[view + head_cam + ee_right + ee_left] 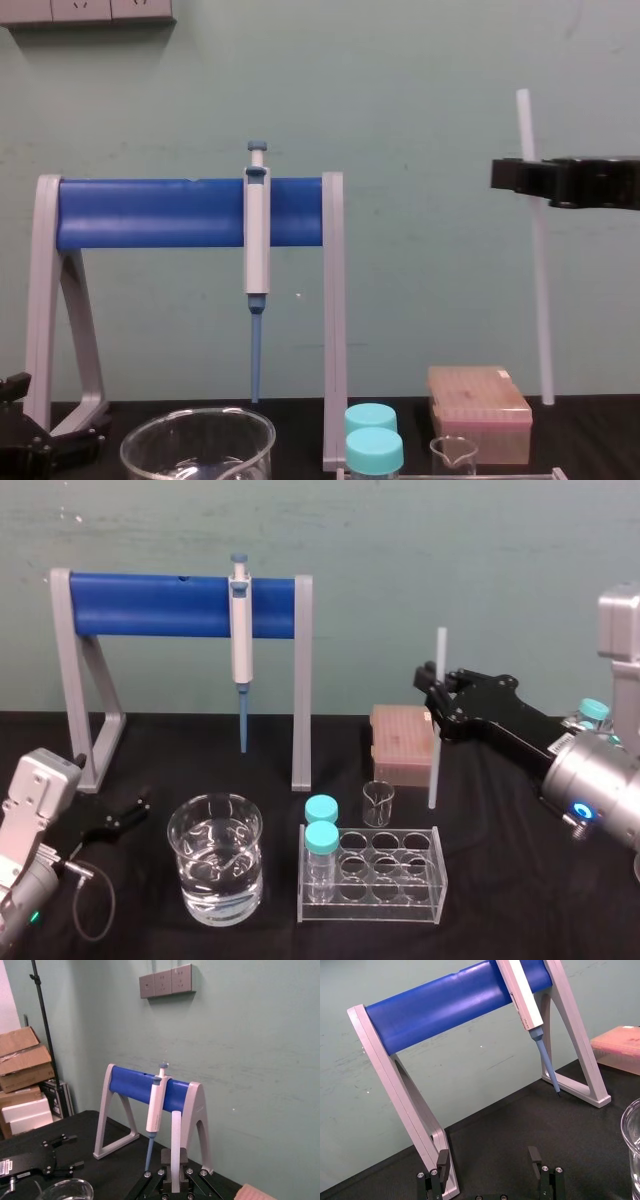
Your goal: Pick up the stirring rod with one hand, then place it down.
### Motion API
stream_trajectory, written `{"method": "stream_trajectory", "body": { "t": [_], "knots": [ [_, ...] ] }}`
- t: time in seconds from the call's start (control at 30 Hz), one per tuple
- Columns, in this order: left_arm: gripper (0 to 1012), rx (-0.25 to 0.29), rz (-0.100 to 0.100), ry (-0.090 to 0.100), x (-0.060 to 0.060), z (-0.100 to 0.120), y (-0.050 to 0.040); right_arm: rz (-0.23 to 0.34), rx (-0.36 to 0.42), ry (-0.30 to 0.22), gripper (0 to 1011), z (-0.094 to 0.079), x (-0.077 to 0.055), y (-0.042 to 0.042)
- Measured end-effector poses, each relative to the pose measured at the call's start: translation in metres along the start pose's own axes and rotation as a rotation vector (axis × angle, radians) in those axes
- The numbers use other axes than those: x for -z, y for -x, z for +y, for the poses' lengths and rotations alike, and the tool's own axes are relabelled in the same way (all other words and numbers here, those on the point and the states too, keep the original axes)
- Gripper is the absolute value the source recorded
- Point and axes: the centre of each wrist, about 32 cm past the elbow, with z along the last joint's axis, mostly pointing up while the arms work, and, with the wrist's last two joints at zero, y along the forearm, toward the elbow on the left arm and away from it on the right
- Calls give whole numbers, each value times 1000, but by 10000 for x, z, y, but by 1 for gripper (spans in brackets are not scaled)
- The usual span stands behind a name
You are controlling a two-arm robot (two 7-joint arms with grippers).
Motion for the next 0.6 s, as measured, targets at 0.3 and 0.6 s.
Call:
{"method": "stream_trajectory", "body": {
  "t": [0.3,0.6],
  "knots": [
    [1005,0,0,0,0,0,0,-33,3,-34,78,-116,181,-37],
    [1005,0,0,0,0,0,0,-25,-8,-58,78,-148,397,-54]
  ]
}}
